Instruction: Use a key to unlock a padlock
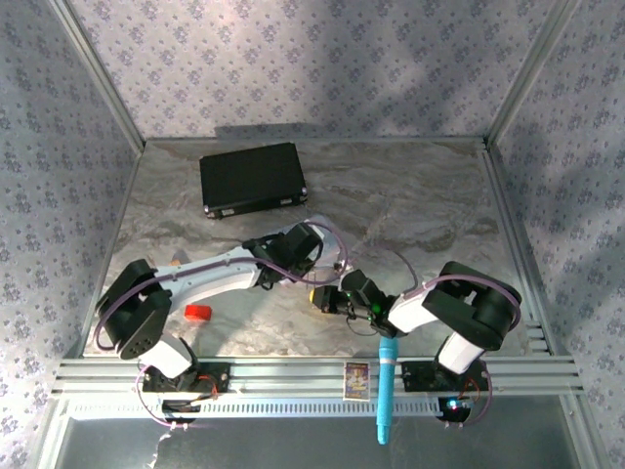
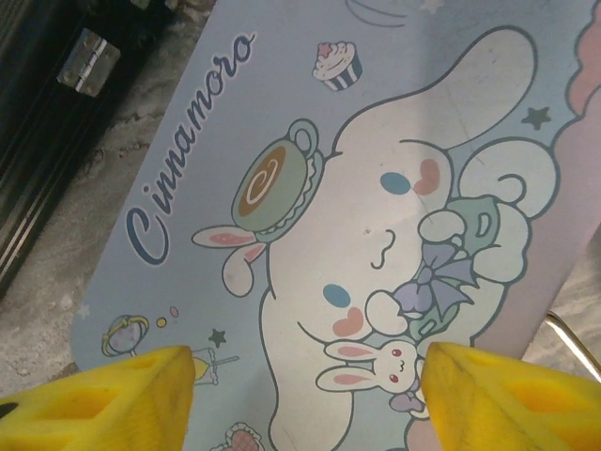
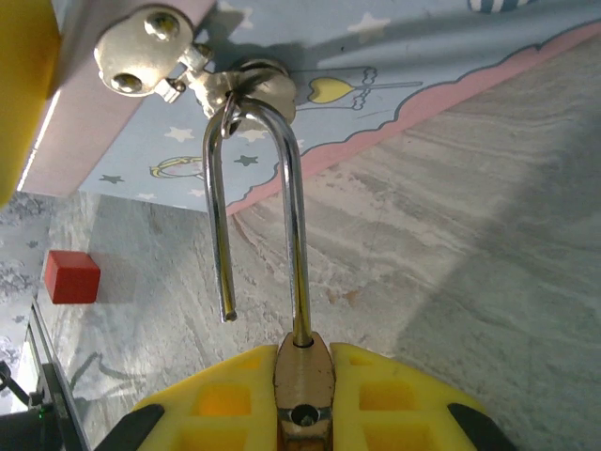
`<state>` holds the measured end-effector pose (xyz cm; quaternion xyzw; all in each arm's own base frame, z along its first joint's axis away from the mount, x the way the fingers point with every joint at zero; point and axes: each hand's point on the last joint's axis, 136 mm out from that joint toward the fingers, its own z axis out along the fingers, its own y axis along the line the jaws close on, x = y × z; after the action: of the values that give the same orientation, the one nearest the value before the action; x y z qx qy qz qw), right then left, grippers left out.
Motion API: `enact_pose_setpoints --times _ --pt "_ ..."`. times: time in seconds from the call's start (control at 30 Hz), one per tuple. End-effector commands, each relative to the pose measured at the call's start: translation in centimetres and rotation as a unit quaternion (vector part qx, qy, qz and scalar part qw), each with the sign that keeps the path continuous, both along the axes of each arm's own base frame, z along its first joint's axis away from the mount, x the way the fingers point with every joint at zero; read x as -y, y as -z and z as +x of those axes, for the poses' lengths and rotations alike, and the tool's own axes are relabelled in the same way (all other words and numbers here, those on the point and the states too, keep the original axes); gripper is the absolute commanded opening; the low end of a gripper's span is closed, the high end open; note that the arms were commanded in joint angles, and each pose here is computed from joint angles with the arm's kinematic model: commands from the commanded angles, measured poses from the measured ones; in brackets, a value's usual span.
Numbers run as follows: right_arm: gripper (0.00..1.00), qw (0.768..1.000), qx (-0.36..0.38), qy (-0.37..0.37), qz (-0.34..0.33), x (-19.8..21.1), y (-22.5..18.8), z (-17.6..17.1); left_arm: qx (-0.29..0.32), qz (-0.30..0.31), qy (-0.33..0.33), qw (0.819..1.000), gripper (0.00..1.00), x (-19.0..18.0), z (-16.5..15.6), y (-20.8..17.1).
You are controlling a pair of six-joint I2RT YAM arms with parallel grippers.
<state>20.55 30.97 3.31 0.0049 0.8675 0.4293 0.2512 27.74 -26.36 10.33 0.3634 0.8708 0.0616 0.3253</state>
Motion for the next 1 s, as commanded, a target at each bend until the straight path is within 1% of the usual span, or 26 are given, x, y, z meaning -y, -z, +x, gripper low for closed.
enact_pose_setpoints --times 0.0,0.17,0.37,0.47,0.7,0.83,0.97 --pt "0.11 0.998 -0.001 0.061 0.008 1.0 0.4 1.0 -0.054 0.082 0.026 0.995 0.64 -1.6 -2.3 4.5" --pt "0.08 0.994 0.02 0.108 0.024 0.7 -0.3 1.6 -0.056 0.107 0.031 0.992 0.64 -1.8 -2.6 5.8" --pt "0.09 0.98 0.023 0.185 0.067 1.3 -0.8 3.1 -0.053 0.141 0.047 0.987 0.62 -1.8 -2.9 6.7" --pt "0.09 0.977 0.028 0.198 0.079 1.2 -1.3 3.4 -0.05 0.159 0.051 0.985 0.58 -2.1 -2.9 7.0" --pt "0.09 0.969 0.015 0.227 0.099 1.9 -1.0 3.9 -0.056 0.175 0.065 0.981 0.57 -2.1 -3.4 7.7" --pt "0.09 0.96 0.003 0.245 0.133 2.5 -1.4 4.7 -0.054 0.191 0.078 0.977 0.57 -2.0 -3.7 8.1" --pt "0.09 0.956 -0.022 0.245 0.161 2.1 -1.6 5.2 -0.053 0.199 0.085 0.975 0.56 -2.0 -3.9 8.5"
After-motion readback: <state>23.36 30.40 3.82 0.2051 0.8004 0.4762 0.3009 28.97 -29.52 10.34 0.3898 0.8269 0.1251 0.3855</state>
